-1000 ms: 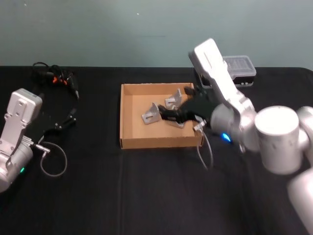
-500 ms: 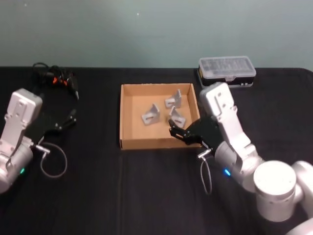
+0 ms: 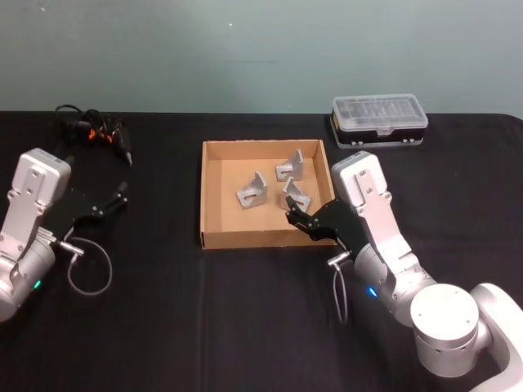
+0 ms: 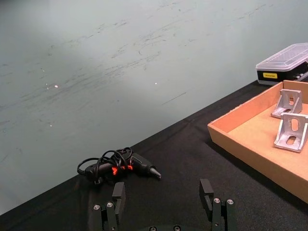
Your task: Use one hand to pick up the angle iron from the table and place it into the box.
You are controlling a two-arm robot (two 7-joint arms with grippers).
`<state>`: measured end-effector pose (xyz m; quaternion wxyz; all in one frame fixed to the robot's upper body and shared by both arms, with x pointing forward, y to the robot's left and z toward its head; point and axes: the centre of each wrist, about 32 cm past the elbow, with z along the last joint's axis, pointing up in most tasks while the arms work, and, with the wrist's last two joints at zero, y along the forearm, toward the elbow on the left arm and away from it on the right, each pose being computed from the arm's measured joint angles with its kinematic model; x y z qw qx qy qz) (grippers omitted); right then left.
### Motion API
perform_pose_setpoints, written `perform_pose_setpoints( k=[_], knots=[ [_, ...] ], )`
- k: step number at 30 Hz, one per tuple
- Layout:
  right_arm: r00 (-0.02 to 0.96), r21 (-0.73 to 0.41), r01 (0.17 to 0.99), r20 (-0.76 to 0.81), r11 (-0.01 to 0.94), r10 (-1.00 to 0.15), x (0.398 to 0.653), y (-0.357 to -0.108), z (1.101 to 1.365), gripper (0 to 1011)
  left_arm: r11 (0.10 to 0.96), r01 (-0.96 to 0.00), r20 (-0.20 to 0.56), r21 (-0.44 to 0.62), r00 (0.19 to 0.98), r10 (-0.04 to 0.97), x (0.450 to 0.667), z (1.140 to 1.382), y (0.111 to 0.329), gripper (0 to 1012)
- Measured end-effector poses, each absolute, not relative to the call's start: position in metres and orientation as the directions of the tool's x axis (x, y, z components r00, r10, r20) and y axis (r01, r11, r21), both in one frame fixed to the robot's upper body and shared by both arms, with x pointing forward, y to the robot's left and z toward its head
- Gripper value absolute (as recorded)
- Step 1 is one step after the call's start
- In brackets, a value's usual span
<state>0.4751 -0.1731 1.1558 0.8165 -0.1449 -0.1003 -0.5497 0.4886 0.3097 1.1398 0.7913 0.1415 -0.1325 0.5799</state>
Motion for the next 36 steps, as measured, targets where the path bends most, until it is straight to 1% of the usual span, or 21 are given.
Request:
perform_pose_setpoints(
  k=[36],
  knots=[
    [0.383,-0.131,0.924,0.322,0.360,-0.866,0.4754,-0.1728,1.1566,1002,0.287,-0.955,0.374,0.070,0.292,0.880,0.4886,1.1398,0.3097,1011]
  ],
)
